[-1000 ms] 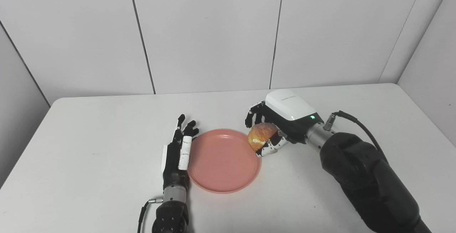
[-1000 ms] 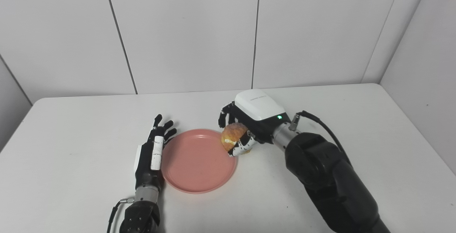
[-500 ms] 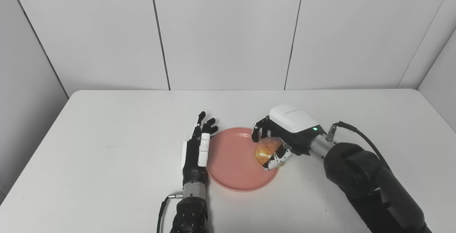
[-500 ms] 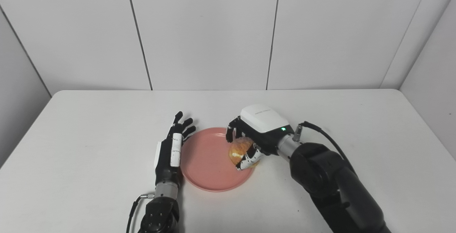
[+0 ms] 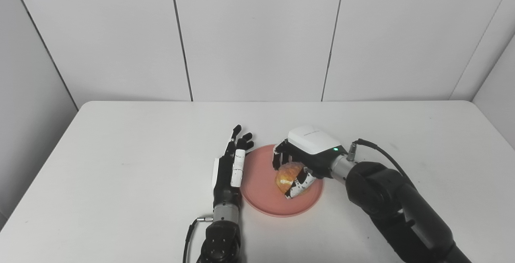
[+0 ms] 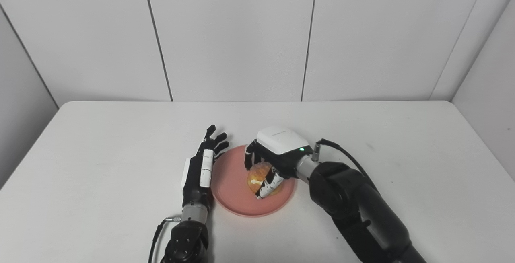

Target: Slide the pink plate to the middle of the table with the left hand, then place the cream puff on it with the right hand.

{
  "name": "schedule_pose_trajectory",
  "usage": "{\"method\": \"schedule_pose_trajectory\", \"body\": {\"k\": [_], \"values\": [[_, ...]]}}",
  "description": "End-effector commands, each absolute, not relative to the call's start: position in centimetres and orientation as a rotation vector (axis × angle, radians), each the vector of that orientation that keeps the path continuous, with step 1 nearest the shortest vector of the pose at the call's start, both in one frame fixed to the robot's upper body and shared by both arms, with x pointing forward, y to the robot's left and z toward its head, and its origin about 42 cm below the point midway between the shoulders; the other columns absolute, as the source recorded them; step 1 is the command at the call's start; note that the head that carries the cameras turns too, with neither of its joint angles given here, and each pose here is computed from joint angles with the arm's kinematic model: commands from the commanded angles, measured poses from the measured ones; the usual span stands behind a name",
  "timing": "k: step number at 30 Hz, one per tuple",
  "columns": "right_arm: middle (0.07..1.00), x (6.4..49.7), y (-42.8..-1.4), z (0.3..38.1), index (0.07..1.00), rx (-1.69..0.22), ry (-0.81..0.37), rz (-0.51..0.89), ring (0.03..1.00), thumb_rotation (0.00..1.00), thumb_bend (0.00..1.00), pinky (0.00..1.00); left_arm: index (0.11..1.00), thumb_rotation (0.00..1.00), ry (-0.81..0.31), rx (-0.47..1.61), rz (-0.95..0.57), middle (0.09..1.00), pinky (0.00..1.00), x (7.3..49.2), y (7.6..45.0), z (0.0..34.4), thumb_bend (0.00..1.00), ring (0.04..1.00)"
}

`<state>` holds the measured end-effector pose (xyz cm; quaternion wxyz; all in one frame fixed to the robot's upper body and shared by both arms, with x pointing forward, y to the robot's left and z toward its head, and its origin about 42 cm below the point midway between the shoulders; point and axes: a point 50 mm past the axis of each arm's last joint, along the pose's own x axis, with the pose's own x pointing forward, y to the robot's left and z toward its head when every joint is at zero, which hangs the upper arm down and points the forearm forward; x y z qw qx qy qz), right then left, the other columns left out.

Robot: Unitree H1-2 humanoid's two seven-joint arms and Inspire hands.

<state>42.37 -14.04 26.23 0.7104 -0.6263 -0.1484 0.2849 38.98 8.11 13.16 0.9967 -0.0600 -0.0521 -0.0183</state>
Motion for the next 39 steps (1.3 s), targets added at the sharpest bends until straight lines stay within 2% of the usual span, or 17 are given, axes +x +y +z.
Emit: {"method": "schedule_pose_trajectory", "body": {"k": [1,7,10,14,17,22,24,25,27,28,30,31,32,33,35,39], "values": [[0.474,42.8,-12.8,28.8,0.511,-1.403,-0.449,0.608,0.408,0.00,0.52,0.29,0.903,1.00,-0.016,-0.157,-0.053,0.838,0.78,37.9,6.7,11.2,0.98,0.828],[0.464,43.0,-12.7,27.9,0.511,-1.422,-0.448,0.625,0.400,0.00,0.52,0.26,0.917,1.00,-0.011,-0.148,-0.049,0.849,0.81,38.0,6.8,11.1,1.00,0.850],[0.455,43.0,-12.9,27.2,0.516,-1.421,-0.439,0.624,0.383,0.00,0.52,0.24,0.915,1.00,-0.011,-0.145,-0.046,0.845,0.80,38.0,6.9,11.1,1.00,0.834],[0.459,42.8,-13.2,27.0,0.521,-1.427,-0.438,0.623,0.379,0.00,0.52,0.24,0.907,1.00,-0.010,-0.149,-0.049,0.839,0.77,37.9,6.8,11.2,0.99,0.825],[0.465,42.8,-13.4,27.1,0.519,-1.431,-0.440,0.621,0.386,0.00,0.52,0.26,0.911,1.00,-0.008,-0.153,-0.052,0.844,0.80,38.0,6.9,11.2,0.97,0.831],[0.510,43.0,-13.5,27.4,0.490,-1.430,-0.431,0.614,0.428,0.00,0.52,0.32,0.914,1.00,-0.011,-0.141,-0.055,0.849,0.78,38.0,7.0,11.1,0.97,0.829],[0.527,42.9,-13.6,27.5,0.464,-1.422,-0.428,0.606,0.458,0.00,0.52,0.39,0.918,1.00,-0.011,-0.139,-0.055,0.852,0.78,38.0,7.0,11.1,0.97,0.830],[0.536,42.9,-13.6,27.6,0.456,-1.416,-0.424,0.602,0.520,0.00,0.52,0.43,0.921,1.00,-0.011,-0.138,-0.056,0.853,0.77,38.1,7.0,11.1,0.97,0.833],[0.505,42.8,-13.7,27.7,0.477,-1.413,-0.420,0.596,0.562,0.00,0.53,0.46,0.920,1.00,-0.010,-0.135,-0.057,0.853,0.78,38.1,7.0,11.0,0.98,0.838],[0.589,42.7,-13.8,27.8,0.484,-1.416,-0.416,0.593,0.586,0.08,0.53,0.48,0.921,1.00,-0.012,-0.133,-0.057,0.856,0.78,38.1,7.0,11.0,0.98,0.840],[0.668,42.5,-14.0,27.9,0.491,-1.424,-0.411,0.587,0.634,0.13,0.52,0.52,0.928,1.00,-0.014,-0.127,-0.059,0.865,0.78,38.1,7.0,11.0,0.97,0.838],[0.706,42.4,-14.1,27.9,0.569,-1.426,-0.408,0.586,0.670,0.17,0.78,0.56,0.930,1.00,-0.013,-0.125,-0.059,0.869,0.77,38.0,7.0,11.0,0.97,0.836],[0.724,42.4,-14.1,28.0,0.601,-1.427,-0.407,0.586,0.694,0.19,0.88,0.58,0.932,1.00,-0.013,-0.125,-0.060,0.872,0.77,38.0,7.0,10.9,0.97,0.837],[0.734,42.3,-14.2,28.0,0.618,-1.438,-0.410,0.588,0.706,0.20,0.93,0.60,0.933,1.00,-0.010,-0.127,-0.060,0.874,0.77,38.0,7.0,10.9,0.97,0.837],[0.811,42.3,-14.4,28.2,0.676,-1.456,-0.411,0.591,0.814,0.28,0.99,0.78,0.929,1.00,-0.008,-0.130,-0.060,0.878,0.78,38.0,7.0,10.9,0.98,0.840],[0.847,42.1,-14.8,28.3,0.700,-1.456,-0.428,0.582,0.859,0.32,1.00,0.85,0.928,1.00,-0.005,-0.133,-0.059,0.878,0.79,37.9,6.9,10.9,0.99,0.842]]}}
